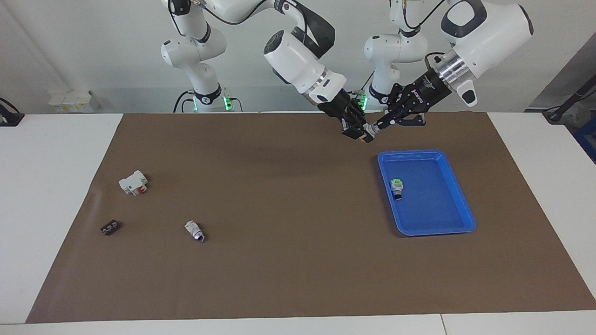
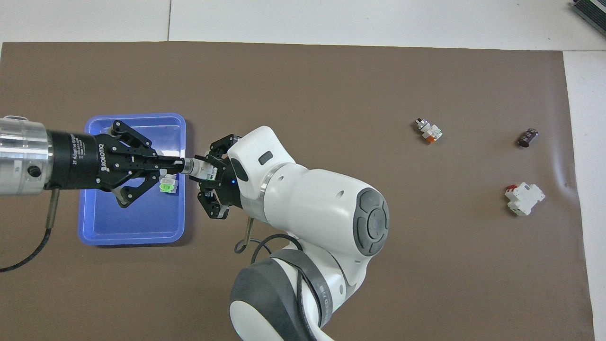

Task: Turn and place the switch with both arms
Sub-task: 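Grasp the switch with the left gripper from the right gripper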

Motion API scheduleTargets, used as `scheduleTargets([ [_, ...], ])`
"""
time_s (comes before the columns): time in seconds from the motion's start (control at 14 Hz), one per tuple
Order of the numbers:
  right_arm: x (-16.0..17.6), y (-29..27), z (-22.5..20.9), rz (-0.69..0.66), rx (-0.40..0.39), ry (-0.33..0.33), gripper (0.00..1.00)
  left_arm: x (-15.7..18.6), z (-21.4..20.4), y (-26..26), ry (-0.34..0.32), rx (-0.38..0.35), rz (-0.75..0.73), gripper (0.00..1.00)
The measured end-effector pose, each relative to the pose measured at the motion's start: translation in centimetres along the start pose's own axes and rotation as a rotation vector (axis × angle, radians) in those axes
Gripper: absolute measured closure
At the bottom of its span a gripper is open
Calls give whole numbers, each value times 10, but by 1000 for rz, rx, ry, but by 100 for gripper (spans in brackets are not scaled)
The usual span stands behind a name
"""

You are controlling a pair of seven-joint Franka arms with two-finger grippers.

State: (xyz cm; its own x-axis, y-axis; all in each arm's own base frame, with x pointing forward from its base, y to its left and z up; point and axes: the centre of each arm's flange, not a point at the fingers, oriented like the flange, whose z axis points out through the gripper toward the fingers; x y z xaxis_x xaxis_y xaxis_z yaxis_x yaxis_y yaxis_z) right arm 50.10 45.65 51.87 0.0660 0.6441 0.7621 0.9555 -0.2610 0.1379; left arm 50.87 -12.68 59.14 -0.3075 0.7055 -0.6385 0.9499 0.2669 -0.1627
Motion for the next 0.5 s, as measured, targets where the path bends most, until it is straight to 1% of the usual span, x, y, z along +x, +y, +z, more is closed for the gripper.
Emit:
scheduleTargets([
  [0.5,-1,0,1,1,1,-1,67,-1,1,0,10,-4,-68,91],
])
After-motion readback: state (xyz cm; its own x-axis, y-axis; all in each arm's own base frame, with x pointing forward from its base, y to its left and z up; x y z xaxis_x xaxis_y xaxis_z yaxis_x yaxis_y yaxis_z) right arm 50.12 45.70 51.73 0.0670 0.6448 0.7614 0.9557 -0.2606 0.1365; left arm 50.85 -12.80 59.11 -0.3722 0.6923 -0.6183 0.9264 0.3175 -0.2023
